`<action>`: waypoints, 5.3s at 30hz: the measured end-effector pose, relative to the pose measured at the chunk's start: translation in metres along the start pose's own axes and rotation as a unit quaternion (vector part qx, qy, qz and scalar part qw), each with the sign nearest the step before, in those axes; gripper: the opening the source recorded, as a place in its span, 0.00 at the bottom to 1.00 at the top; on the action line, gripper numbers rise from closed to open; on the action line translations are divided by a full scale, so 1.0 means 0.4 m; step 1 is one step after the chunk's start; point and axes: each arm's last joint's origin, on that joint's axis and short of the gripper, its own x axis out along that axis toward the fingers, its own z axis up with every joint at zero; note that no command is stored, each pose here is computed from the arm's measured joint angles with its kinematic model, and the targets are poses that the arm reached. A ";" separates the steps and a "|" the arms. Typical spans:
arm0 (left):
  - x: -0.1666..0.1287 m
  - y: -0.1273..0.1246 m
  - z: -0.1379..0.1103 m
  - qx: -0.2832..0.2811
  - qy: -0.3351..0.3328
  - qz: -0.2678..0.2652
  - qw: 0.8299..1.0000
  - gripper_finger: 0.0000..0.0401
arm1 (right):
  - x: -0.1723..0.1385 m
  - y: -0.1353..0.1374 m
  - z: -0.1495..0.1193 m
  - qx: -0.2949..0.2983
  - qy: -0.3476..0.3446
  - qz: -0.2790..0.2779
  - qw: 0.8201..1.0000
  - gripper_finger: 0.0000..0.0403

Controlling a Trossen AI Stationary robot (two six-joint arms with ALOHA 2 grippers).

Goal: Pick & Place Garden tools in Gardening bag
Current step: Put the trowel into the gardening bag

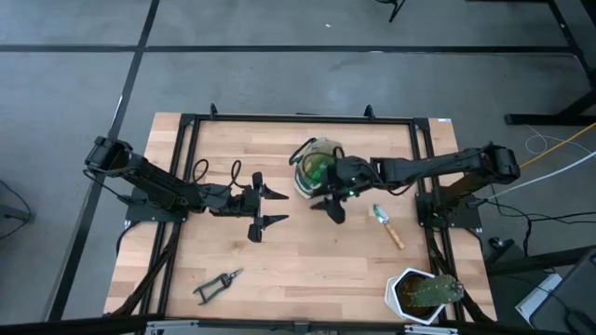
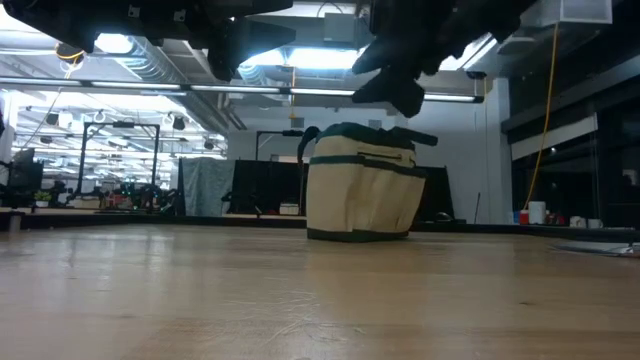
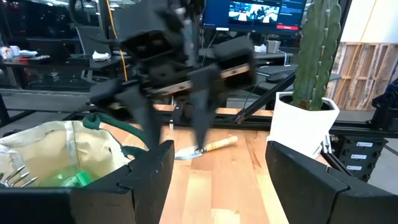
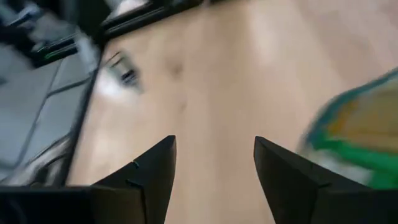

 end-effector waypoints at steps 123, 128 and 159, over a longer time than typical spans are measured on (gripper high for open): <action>0.000 0.000 0.000 0.000 0.000 0.000 1.000 0.63 | -0.069 0.007 -0.452 0.232 0.393 -0.309 0.834 0.21; 0.000 0.000 0.000 0.000 0.000 0.000 1.000 0.63 | -0.068 0.007 -0.451 0.229 0.388 -0.310 0.837 0.21; 0.000 0.000 0.000 0.000 0.000 0.000 1.000 0.63 | -0.059 0.032 -0.454 0.067 0.384 -0.267 0.881 0.21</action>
